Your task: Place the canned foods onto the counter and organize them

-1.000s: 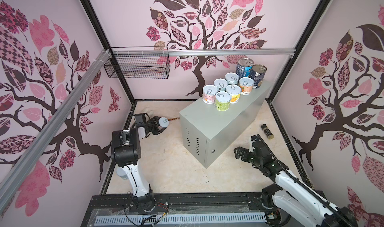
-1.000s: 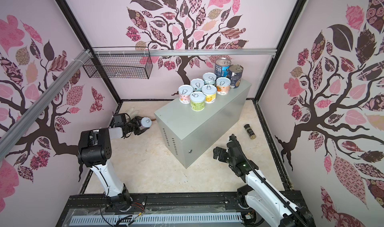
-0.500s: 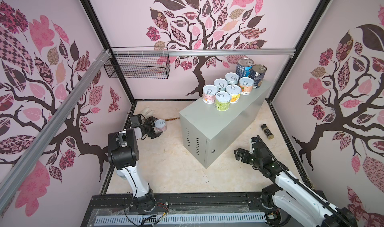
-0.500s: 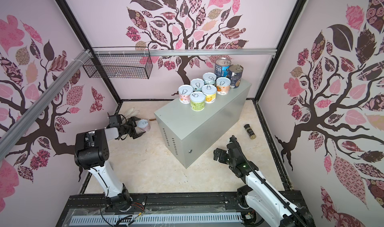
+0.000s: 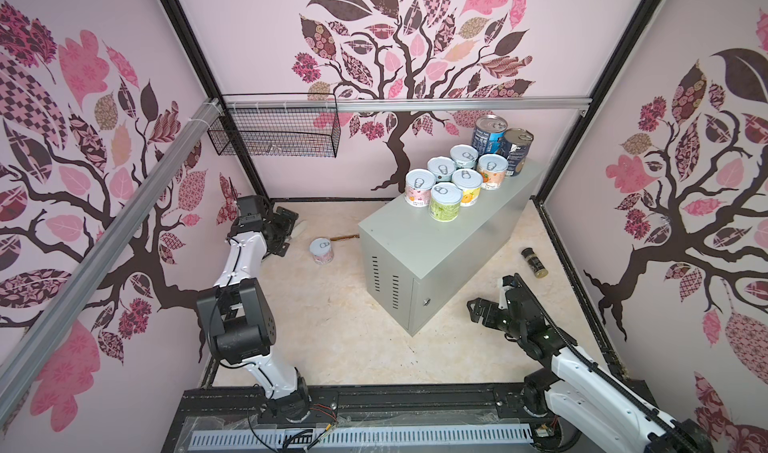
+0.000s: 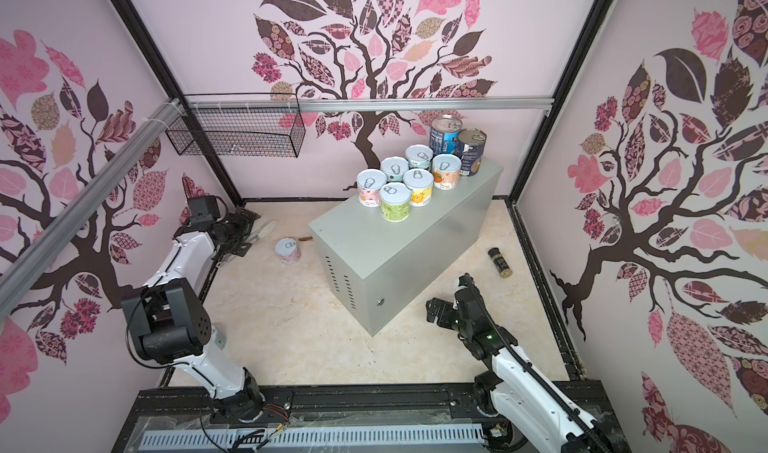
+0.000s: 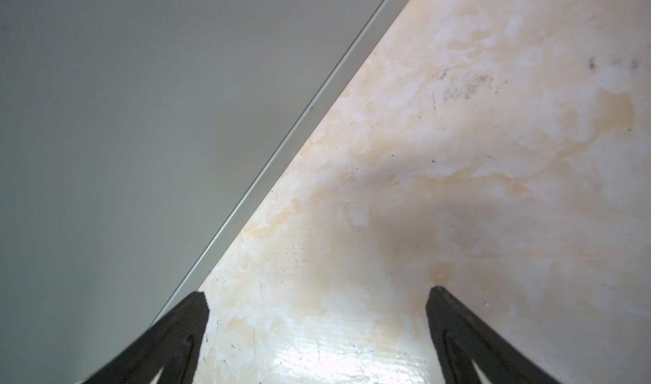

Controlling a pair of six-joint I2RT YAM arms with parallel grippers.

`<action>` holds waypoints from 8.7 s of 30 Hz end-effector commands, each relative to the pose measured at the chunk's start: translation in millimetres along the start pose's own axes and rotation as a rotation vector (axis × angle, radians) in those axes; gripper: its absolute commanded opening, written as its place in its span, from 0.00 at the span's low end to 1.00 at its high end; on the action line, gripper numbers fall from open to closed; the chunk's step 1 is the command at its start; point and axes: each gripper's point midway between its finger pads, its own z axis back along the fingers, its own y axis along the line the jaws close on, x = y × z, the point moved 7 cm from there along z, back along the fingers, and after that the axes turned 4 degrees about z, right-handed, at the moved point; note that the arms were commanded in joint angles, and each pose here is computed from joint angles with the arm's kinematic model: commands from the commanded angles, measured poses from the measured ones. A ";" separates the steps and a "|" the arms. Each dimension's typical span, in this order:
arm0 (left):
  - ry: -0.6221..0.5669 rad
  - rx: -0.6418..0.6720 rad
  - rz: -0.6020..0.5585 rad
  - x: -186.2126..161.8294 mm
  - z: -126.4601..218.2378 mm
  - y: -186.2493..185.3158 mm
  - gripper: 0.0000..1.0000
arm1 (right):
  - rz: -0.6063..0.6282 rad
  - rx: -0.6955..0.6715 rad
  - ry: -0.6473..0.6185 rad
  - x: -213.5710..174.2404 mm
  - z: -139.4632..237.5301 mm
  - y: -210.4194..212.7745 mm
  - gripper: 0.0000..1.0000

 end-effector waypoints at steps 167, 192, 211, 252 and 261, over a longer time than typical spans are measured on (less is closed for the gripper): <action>0.050 -0.332 -1.350 -236.9 302.2 -131.1 0.45 | 0.136 0.257 -0.245 92.9 153.2 77.6 1.00; 0.034 -0.288 -1.414 -276.9 225.9 -194.2 0.55 | 0.154 0.278 -0.227 97.0 143.1 82.9 1.00; -0.018 -0.330 -1.412 -277.3 219.3 -211.7 0.93 | 0.175 0.304 -0.257 113.9 166.8 95.5 1.00; -0.062 -0.526 -1.140 -239.1 242.8 -127.3 0.51 | 0.376 0.517 -0.290 178.9 186.8 192.3 0.48; -0.023 -0.538 -1.131 -246.9 232.4 -126.7 0.50 | 0.486 0.535 -0.271 170.3 167.8 246.2 0.46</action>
